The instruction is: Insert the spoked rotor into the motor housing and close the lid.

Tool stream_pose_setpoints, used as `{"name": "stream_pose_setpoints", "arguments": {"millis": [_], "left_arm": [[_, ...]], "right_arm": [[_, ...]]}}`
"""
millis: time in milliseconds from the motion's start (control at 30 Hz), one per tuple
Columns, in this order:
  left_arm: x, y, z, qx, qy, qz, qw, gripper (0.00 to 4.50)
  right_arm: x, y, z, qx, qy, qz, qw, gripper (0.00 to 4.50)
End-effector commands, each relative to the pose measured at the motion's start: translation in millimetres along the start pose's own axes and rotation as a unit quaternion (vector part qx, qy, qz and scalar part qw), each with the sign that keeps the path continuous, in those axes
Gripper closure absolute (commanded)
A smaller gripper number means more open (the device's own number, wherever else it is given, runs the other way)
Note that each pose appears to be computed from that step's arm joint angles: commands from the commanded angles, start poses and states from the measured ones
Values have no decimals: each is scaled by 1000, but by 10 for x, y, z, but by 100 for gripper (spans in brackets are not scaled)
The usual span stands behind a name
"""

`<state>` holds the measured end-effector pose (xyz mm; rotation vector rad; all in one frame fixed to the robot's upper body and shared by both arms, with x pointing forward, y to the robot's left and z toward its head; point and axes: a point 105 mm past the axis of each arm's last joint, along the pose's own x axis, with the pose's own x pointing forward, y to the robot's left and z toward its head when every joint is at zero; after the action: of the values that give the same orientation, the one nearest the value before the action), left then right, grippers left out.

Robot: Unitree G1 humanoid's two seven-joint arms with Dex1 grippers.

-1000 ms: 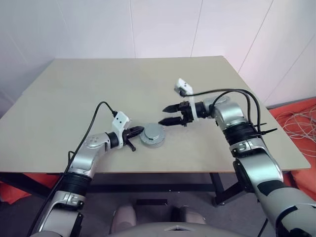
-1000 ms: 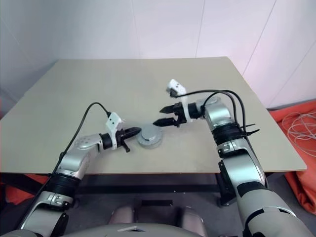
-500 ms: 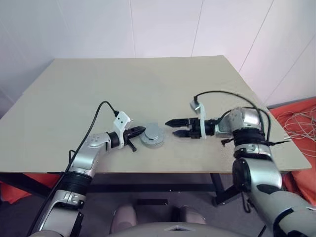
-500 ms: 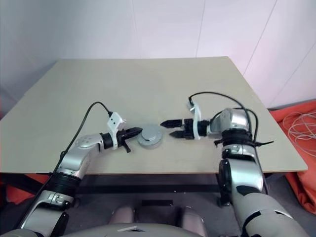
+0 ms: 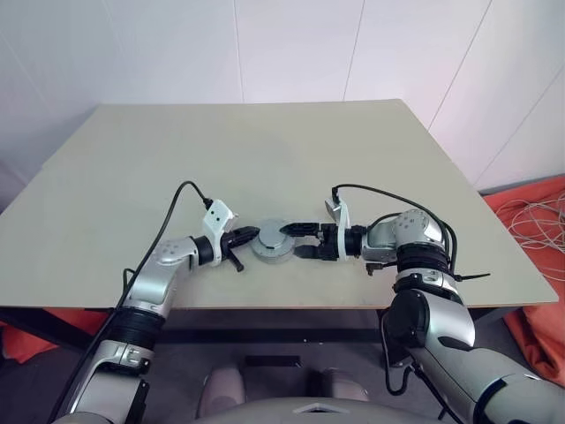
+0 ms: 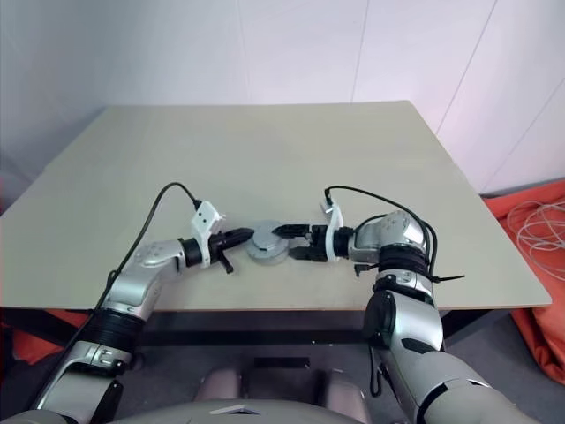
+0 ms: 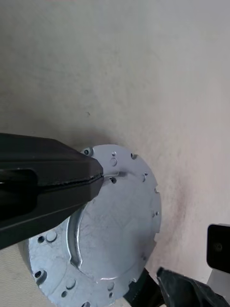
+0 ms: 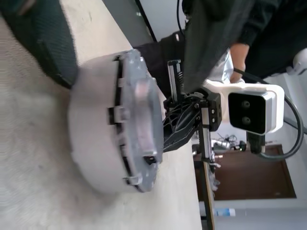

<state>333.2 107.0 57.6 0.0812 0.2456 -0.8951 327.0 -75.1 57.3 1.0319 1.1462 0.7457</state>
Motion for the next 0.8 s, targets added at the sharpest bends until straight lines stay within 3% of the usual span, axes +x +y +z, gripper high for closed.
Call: {"name": "stream_pose_setpoints", "arguments": {"millis": [33, 100, 200, 333, 533, 667, 800], "left_arm": [[-5, 5, 36, 4, -5, -1, 1000, 450], [-5, 4, 34, 4, -4, -1, 1000, 450], [-8, 1, 33, 3, -5, -1, 1000, 450], [-17, 26, 46, -8, -13, 8, 1000, 450], [-129, 193, 195, -97, -81, 61, 990, 450], [-289, 431, 250, -228, -133, 156, 952, 450], [-461, 490, 292, -315, -184, 168, 916, 450]], "right_arm": [[5, 118, 33, -2, -13, 32, 999, 193], [0, 105, 36, 1, -20, 33, 999, 266], [-7, 115, 42, 2, -29, 41, 999, 342], [-26, 196, 73, -4, -44, 63, 997, 342], [-41, 273, 86, -14, -52, 80, 995, 342], [-57, 306, 92, -20, -57, 88, 994, 342], [-80, 371, 112, -29, -59, 98, 993, 343]]}}
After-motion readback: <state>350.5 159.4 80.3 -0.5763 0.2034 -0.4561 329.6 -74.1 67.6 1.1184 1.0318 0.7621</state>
